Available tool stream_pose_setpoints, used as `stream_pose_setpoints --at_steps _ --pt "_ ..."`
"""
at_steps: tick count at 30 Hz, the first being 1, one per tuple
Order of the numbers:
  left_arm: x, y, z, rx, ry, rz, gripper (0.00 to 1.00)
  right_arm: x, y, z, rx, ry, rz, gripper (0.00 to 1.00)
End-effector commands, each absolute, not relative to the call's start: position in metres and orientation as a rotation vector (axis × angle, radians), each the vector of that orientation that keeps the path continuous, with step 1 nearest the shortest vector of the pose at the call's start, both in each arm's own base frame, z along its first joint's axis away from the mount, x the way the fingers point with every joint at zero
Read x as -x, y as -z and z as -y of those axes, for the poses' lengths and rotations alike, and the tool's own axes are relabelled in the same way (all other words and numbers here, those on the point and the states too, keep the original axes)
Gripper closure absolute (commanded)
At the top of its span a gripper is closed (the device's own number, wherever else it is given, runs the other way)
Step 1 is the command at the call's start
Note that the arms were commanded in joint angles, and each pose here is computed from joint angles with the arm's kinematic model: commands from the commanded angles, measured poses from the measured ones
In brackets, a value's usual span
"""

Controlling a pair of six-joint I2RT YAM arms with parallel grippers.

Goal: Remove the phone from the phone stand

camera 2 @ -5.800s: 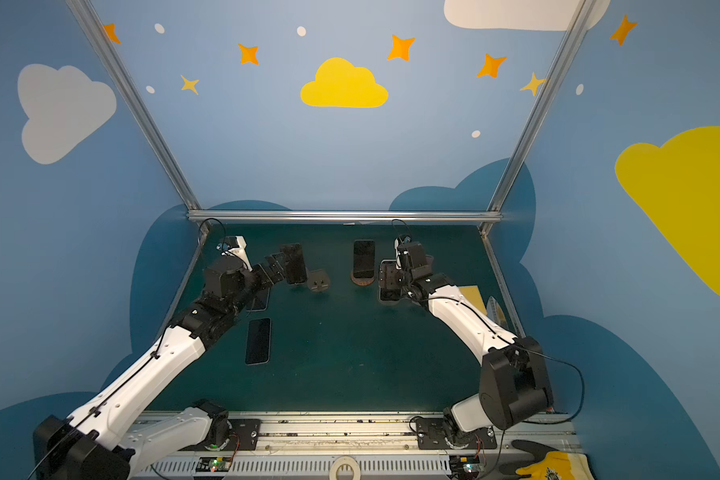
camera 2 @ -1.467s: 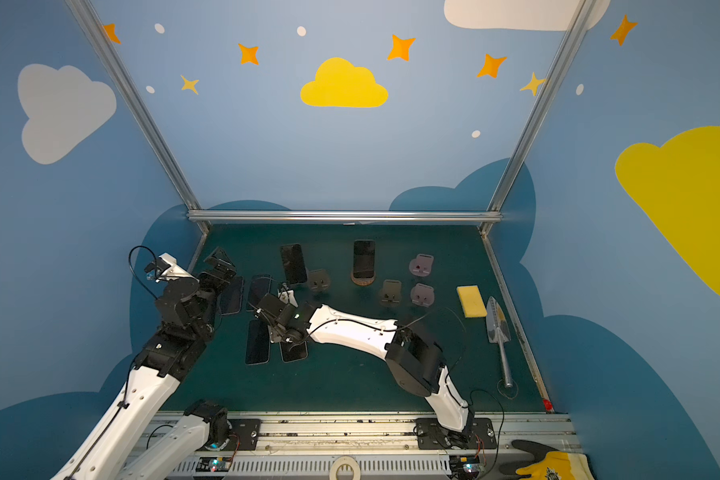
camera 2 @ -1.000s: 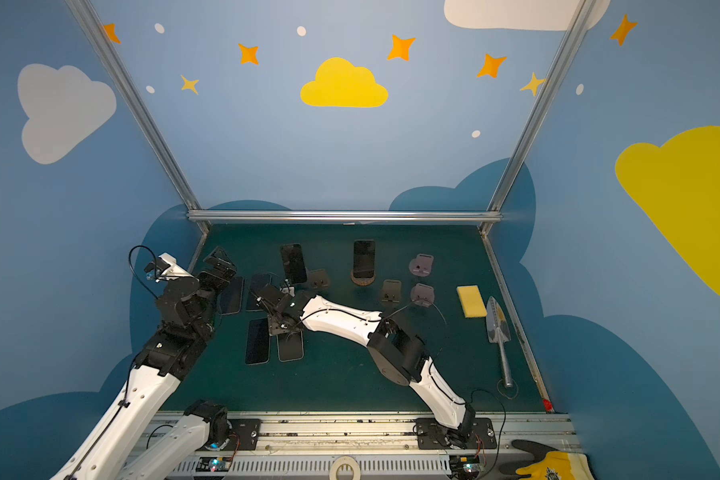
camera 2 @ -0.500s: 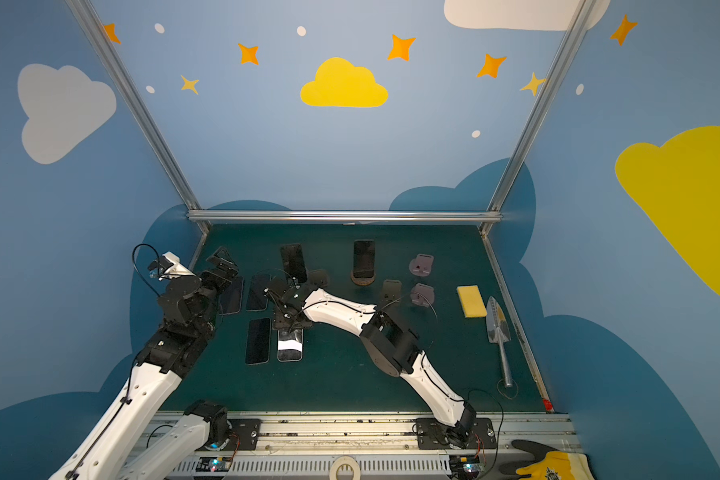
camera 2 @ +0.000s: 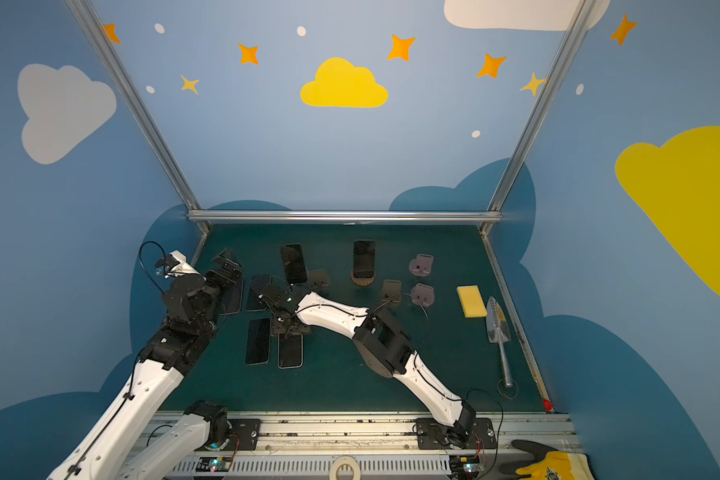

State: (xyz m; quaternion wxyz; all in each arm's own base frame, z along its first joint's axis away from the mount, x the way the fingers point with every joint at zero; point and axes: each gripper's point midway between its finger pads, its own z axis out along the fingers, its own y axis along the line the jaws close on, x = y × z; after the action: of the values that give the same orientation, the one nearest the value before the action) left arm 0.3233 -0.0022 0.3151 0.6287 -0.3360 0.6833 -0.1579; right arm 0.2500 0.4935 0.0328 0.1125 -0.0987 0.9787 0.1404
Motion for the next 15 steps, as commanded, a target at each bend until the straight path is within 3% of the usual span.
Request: stream_pose_setpoints --at_steps 1,15 --pt "-0.322 -0.322 0.000 0.773 0.364 -1.547 0.00 -0.244 -0.008 -0.485 0.266 -0.305 -2.914 0.38" --pt "-0.322 -0.321 -0.002 0.782 0.354 -1.543 0.00 -0.231 0.010 -0.488 0.261 -0.285 -2.965 0.34"
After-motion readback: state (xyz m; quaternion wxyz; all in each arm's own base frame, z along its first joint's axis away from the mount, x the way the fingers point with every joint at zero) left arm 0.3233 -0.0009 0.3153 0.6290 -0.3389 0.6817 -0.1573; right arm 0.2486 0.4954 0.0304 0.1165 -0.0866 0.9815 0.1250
